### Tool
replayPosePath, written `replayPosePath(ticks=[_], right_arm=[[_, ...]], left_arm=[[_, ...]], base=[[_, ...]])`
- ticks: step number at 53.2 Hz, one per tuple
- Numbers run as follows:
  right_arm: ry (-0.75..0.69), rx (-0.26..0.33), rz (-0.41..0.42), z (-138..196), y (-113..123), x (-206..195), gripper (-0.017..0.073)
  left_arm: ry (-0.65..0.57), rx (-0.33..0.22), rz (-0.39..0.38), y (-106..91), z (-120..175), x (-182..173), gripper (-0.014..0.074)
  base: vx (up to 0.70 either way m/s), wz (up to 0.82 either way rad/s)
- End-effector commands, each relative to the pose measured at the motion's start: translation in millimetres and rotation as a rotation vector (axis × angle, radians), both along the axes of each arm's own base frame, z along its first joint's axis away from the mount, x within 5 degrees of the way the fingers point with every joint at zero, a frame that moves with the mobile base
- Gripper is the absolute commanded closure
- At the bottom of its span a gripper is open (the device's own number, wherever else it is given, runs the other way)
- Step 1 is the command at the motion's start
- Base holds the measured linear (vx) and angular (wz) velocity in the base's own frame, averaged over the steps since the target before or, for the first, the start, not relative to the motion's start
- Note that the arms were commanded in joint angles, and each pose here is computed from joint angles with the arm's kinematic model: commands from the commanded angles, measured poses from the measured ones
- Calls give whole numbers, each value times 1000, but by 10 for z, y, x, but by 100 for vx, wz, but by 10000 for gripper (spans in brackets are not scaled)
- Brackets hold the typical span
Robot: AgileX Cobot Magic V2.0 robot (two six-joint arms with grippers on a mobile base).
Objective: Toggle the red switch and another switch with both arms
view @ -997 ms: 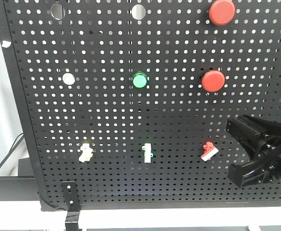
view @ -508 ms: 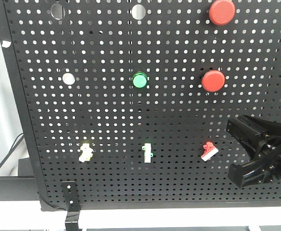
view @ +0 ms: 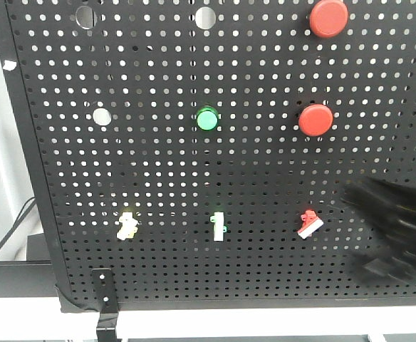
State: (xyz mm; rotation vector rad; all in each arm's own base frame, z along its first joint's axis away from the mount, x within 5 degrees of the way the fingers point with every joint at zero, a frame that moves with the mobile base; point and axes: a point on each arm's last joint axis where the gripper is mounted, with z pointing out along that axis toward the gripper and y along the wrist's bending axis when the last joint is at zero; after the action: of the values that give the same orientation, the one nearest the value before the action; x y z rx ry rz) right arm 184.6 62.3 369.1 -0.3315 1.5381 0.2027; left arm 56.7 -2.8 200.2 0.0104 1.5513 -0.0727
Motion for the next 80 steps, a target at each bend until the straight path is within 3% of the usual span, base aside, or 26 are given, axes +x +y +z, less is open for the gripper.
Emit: replayPosePath(ticks=[1,4,8,16,20,28,35,80], right_arm=[[-76,45,-54,88,-175,-255,566],[-72,117,-116,-62,-323,-459,566],[-87,157,-202,-311,-475,-691,566],[-116,76,-329,-908,-616,-1029,566],[-120,46,-348,-1182,-629,-1136,566],[-179,49,-350,-1587,-628,-1296,566],[-85,19,-352,-1658,-629,-1285,566],[-80,17,-352,-1661,-629,-1284,566]], left_arm=[[-77,-13,-6,-5,16,-11,591],[-77,-13,-6,-5,16,-11,591],[-77,-13,-6,-5,16,-11,591],[-77,-13,-6,-5,16,-11,591],[-77,-13,-6,-5,16,-11,591],[-77,-13,-6,-5,16,-11,591],[-72,-13,-6,-5,12,-9,591],[-62,-12,-5,-4,3,-8,591]], base=[[0,0],[0,0],[0,0],[0,0],[0,0],[0,0],[0,0],[0,0]])
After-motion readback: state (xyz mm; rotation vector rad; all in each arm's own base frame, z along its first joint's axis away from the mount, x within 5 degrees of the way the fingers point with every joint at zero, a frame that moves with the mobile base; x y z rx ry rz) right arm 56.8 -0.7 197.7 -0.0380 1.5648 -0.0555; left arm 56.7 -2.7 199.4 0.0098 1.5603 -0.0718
